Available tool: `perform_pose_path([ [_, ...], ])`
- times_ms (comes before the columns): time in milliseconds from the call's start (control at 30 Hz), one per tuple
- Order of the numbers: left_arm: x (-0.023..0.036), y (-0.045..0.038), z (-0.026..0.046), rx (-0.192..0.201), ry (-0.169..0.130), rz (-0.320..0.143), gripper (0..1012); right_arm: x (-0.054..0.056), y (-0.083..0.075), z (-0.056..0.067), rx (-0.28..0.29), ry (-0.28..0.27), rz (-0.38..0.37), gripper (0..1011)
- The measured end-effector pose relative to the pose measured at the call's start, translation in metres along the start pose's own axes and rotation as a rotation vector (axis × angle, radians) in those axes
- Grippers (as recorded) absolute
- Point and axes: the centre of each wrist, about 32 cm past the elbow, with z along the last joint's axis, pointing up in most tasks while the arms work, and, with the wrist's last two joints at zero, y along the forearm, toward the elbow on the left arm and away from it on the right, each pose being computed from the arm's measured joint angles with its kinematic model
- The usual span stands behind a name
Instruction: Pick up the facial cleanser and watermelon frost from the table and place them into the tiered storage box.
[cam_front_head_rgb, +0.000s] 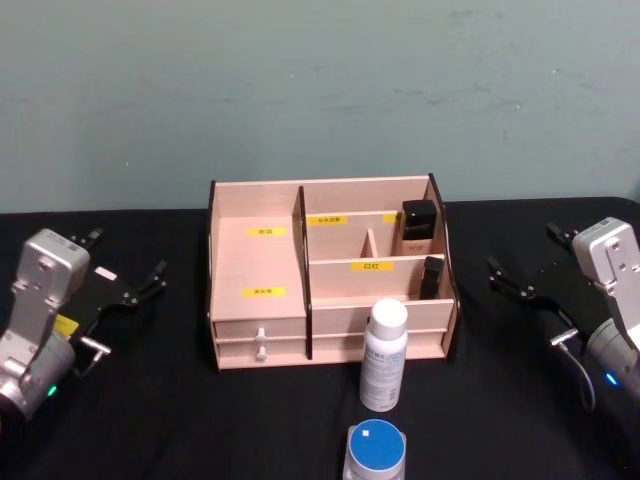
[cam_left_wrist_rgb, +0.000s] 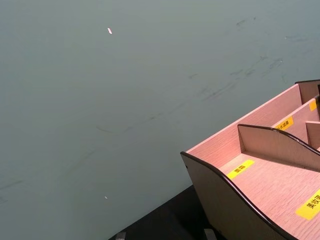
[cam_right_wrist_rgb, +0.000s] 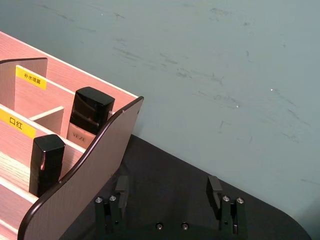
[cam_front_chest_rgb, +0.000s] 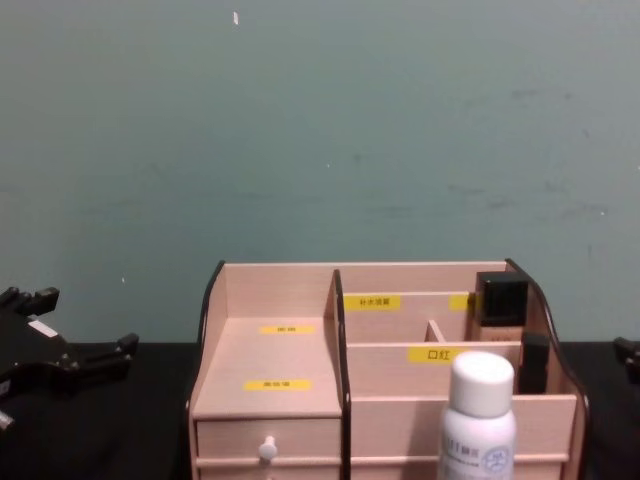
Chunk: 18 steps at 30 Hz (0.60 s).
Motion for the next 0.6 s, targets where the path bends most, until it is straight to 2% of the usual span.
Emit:
perform_pose_path([
  [600,0.0000,0.0000,0.0000,0.000,0.000,0.000,1010,0.0000,0.0000,0.0000,0.000,0.000,0.000,1002],
])
